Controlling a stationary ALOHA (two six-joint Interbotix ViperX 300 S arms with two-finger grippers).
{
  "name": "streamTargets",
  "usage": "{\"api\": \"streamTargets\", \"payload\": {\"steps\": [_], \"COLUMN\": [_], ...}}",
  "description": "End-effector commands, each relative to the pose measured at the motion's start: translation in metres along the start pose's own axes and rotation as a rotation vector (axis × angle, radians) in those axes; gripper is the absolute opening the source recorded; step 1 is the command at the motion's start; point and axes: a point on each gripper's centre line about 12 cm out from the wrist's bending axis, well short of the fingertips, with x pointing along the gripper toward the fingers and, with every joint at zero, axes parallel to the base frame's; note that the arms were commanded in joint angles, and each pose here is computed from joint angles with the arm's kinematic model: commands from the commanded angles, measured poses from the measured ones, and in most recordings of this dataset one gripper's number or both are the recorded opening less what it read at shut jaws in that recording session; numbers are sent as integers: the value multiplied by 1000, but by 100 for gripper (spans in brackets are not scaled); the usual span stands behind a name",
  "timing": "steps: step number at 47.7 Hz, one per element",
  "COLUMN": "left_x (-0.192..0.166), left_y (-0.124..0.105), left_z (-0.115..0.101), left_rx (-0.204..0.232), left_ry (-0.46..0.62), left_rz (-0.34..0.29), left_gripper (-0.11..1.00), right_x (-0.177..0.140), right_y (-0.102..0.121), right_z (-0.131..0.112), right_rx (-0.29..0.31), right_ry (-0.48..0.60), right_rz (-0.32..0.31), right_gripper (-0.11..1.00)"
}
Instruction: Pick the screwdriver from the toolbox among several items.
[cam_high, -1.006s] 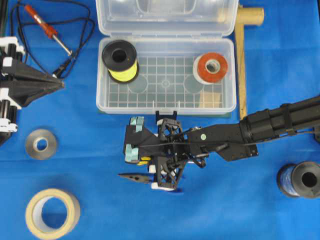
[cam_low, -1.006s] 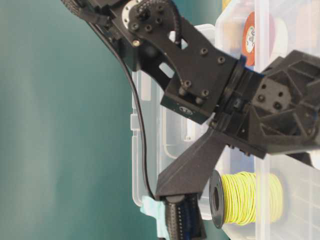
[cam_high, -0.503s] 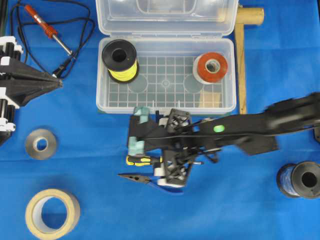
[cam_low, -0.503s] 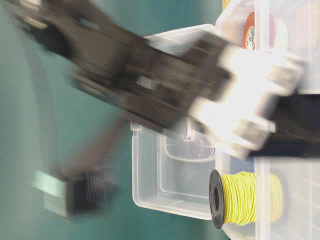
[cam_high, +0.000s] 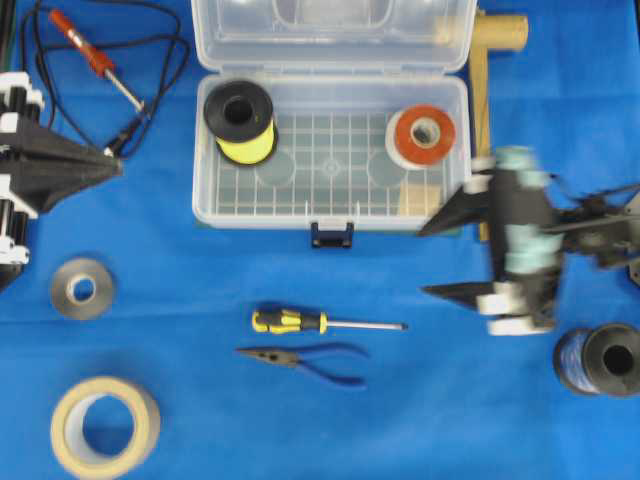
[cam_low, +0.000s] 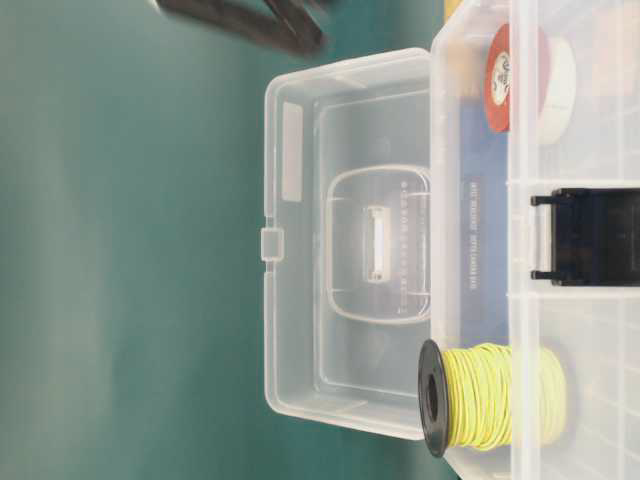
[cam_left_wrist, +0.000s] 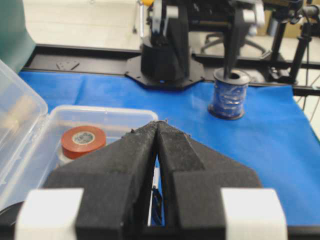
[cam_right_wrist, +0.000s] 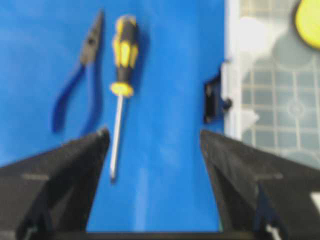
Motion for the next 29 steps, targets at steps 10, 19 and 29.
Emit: {"api": "streamTargets", "payload": {"steps": [10,19,29], "left_x": [1,0,0], "left_y": [0,0,0], "left_z": [2,-1,-3], "left_rx": [-2,-1,-3], "left_ry": [-6,0,6], "left_rz": [0,0,1], "left_gripper": [0,0,0], "right_x": [-45,-54,-57], "right_y": [-22,-33,-40], "right_z": [-58,-91,-115], "right_rx": [-3,5,11], "right_ry": [-162,-190,-210], "right_rz": [57,58,61], "right_gripper": [76,76,75]}}
